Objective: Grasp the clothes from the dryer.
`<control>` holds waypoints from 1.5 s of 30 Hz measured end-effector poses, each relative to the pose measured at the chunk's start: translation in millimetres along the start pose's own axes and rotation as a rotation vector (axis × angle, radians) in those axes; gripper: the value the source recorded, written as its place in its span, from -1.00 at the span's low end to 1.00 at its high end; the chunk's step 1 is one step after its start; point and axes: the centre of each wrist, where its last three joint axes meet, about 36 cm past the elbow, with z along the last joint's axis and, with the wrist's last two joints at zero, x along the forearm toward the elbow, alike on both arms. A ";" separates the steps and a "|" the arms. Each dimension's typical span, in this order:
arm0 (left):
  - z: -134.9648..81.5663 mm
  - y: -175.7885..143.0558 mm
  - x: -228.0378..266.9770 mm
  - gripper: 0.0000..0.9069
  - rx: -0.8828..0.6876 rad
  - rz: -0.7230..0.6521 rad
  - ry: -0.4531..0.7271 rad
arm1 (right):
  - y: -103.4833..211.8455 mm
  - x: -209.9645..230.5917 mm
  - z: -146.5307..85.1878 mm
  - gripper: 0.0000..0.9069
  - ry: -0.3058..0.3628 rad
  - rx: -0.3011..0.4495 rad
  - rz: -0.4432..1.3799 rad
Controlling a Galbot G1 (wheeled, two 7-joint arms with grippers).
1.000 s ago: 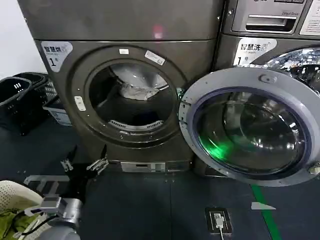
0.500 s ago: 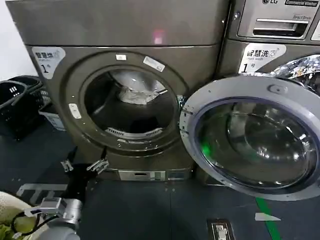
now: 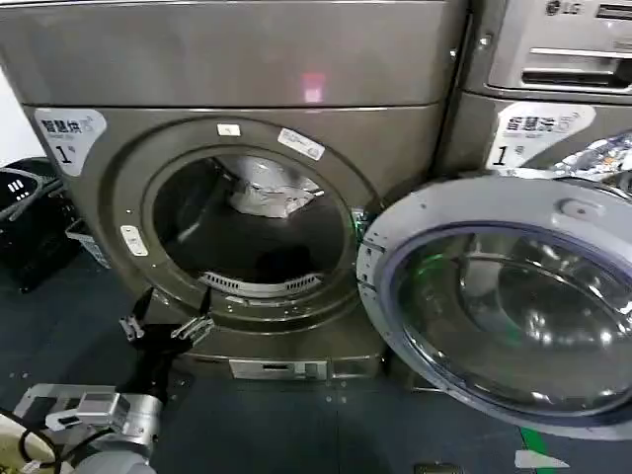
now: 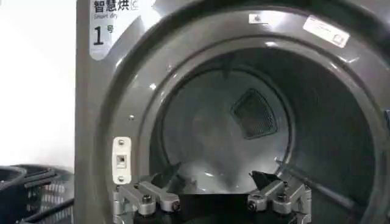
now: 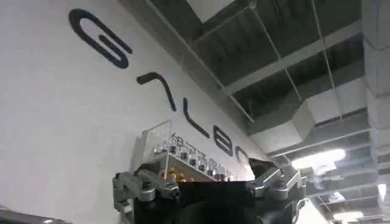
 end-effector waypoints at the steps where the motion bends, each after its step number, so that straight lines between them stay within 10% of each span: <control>1: 2.3 0.8 -6.8 1.00 0.004 0.003 -0.006 | 0.2 -0.4 -2.4 1.00 -0.002 0.004 -0.001; 21: 57.8 5.5 -213.6 1.00 0.040 0.060 -0.015 | -1.0 3.0 -22.3 1.00 -0.027 0.029 -0.026; 45: 72.8 1.7 -384.4 1.00 -0.004 0.155 0.106 | 4.9 2.4 -16.5 1.00 -0.042 0.003 -0.051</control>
